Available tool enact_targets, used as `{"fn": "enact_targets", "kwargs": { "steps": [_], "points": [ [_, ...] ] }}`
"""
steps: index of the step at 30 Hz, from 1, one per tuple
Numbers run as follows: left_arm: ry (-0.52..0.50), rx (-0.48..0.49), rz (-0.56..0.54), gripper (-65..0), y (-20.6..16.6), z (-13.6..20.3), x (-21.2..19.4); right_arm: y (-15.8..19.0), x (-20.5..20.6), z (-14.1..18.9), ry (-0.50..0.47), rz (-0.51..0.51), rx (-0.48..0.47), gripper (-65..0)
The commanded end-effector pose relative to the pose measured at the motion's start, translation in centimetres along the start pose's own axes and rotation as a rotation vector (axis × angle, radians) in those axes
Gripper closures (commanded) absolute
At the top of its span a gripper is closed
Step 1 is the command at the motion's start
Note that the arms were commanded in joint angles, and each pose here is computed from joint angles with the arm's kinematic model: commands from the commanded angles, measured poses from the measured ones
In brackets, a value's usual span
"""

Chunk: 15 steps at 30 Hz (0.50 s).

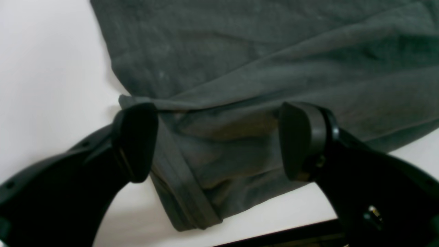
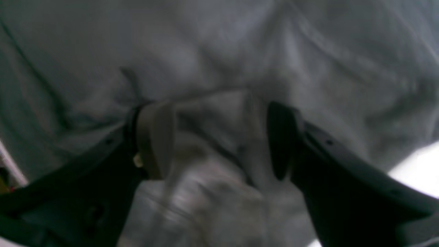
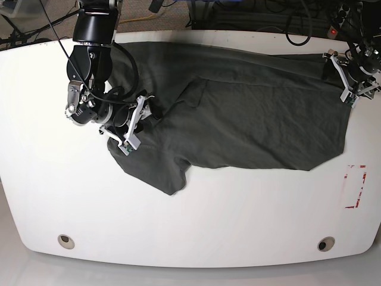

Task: Fold the T-shirt properly
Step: 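Grasp the crumpled shirt fabric with the right gripper, left gripper holding hem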

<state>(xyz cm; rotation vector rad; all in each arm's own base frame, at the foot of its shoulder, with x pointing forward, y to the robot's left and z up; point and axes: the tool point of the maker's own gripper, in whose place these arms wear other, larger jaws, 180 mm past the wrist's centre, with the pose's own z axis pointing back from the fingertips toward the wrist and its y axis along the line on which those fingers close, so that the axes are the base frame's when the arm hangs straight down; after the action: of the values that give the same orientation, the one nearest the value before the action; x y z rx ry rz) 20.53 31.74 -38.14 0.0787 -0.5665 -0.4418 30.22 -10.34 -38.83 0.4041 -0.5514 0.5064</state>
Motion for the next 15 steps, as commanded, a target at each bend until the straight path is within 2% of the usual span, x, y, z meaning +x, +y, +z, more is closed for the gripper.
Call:
{"fn": "enact_targets", "kwargs": {
  "steps": [1, 6, 15],
  "points": [
    [-0.025, 0.023, -0.014, -51.1, 0.9, 0.5, 0.8, -1.0, 0.3, -0.2, -0.007, -0.001, -0.024, -35.2],
    [-0.026, 0.022, -0.014, -51.1, 0.9, 0.5, 0.9, -1.1, -0.3, -0.7, -0.009, -0.015, -0.019, -34.4],
    [-0.013, 0.016, 0.000, -51.1, 0.9, 0.2, 0.3, 0.8, -0.1, -1.1, -0.011, -0.014, 0.009, -33.6]
  ]
}}
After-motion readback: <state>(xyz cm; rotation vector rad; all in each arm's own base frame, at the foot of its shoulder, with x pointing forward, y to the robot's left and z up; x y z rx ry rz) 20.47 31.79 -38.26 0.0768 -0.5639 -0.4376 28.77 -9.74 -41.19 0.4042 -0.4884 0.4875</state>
